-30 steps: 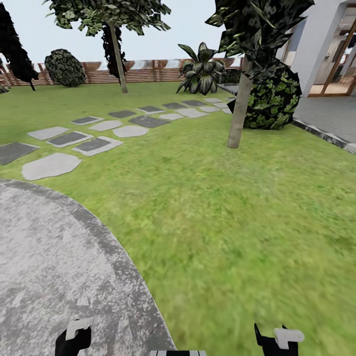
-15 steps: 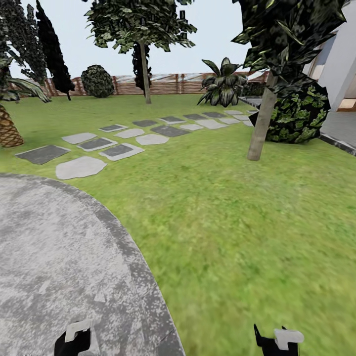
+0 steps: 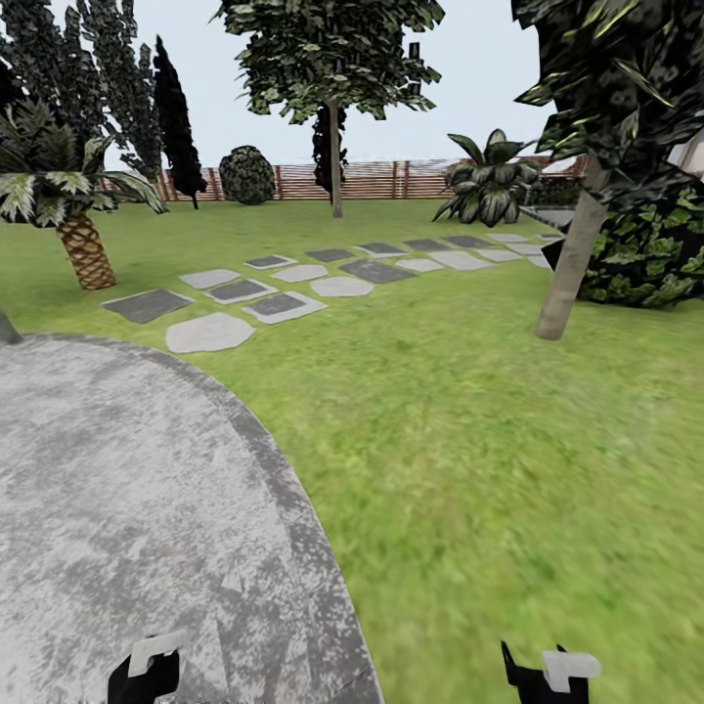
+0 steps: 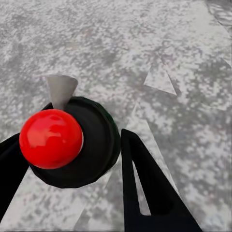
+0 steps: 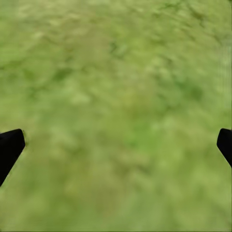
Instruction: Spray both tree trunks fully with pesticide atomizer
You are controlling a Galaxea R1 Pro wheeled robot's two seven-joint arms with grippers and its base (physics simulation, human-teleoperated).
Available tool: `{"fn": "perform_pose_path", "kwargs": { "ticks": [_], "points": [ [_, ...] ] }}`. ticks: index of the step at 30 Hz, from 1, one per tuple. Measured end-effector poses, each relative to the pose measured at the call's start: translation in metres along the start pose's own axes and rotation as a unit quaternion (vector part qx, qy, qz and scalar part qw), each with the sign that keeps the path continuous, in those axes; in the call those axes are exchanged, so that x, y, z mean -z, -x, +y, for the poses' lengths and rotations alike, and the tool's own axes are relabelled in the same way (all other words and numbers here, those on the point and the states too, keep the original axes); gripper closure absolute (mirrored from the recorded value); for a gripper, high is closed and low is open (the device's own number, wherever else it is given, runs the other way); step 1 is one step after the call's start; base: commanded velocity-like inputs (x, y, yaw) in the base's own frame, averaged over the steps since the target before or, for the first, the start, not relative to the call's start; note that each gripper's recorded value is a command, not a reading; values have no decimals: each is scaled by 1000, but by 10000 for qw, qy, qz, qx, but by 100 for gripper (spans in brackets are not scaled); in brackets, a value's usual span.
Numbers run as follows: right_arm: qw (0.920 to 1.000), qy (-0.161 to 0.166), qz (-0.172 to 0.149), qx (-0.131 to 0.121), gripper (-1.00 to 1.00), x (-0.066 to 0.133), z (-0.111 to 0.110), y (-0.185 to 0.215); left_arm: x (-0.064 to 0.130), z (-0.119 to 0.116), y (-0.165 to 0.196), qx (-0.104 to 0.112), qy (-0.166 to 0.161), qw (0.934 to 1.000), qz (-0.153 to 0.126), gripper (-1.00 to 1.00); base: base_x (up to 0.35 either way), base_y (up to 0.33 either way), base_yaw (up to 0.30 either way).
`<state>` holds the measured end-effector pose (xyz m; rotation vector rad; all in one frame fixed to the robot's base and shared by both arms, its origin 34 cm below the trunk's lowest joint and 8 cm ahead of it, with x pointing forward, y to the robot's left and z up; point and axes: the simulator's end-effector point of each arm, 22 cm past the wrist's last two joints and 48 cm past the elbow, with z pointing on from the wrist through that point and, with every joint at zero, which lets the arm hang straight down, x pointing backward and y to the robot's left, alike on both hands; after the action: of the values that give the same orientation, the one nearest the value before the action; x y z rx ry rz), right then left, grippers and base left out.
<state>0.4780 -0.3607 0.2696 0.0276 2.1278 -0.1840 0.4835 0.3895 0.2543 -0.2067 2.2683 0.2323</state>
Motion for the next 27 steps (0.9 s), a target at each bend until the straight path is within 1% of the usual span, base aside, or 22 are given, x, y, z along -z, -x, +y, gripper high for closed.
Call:
{"fn": "perform_pose_path", "kwargs": {
  "ticks": [16, 19, 27],
  "points": [
    [10000, 6, 42, 1, -100, 11, -2, 31, 16, 1, 29, -10, -2, 10000, 48, 100, 0, 0, 272],
    [10000, 6, 50, 3, -100, 13, -3, 37, 19, 1, 34, -10, -1, 10000, 54, 100, 0, 0, 119],
    [10000, 4, 52, 1, -100, 19, -5, 54, 27, 2, 50, -13, -2, 10000, 58, 100, 0, 0, 11]
  ]
}}
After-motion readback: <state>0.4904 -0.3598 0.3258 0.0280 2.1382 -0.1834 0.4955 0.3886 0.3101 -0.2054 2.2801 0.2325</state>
